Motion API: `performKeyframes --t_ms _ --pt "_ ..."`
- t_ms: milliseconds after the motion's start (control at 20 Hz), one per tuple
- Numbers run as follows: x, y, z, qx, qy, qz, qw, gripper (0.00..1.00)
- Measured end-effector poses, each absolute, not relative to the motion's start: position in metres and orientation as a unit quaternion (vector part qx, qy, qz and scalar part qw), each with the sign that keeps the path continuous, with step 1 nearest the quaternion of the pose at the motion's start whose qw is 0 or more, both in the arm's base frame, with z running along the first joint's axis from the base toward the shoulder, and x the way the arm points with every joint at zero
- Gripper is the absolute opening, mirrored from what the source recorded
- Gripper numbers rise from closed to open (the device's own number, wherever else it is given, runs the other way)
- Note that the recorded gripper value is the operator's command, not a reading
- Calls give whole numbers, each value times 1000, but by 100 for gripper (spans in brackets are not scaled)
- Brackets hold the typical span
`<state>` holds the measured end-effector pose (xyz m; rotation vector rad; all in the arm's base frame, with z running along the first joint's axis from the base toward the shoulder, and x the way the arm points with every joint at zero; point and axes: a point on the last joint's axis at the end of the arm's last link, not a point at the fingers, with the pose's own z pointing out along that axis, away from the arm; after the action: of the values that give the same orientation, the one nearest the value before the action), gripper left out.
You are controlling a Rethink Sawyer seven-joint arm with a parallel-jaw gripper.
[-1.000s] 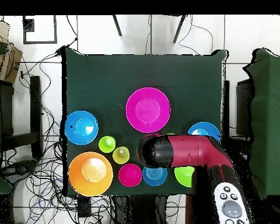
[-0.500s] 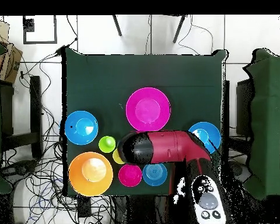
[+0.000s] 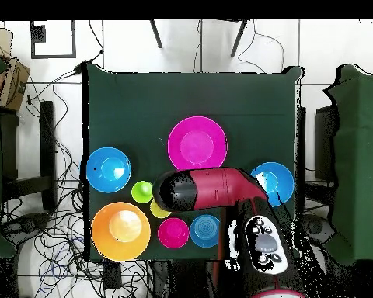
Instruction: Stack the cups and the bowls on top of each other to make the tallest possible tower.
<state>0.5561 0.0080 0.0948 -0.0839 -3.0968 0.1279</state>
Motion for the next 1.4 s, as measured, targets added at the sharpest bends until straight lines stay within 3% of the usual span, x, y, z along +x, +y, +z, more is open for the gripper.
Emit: performKeyframes --t_ms 700,1400 --pt "583 -7 36 -44 -999 23 11 0" --pt "592 -6 17 -45 -999 18 13 0"
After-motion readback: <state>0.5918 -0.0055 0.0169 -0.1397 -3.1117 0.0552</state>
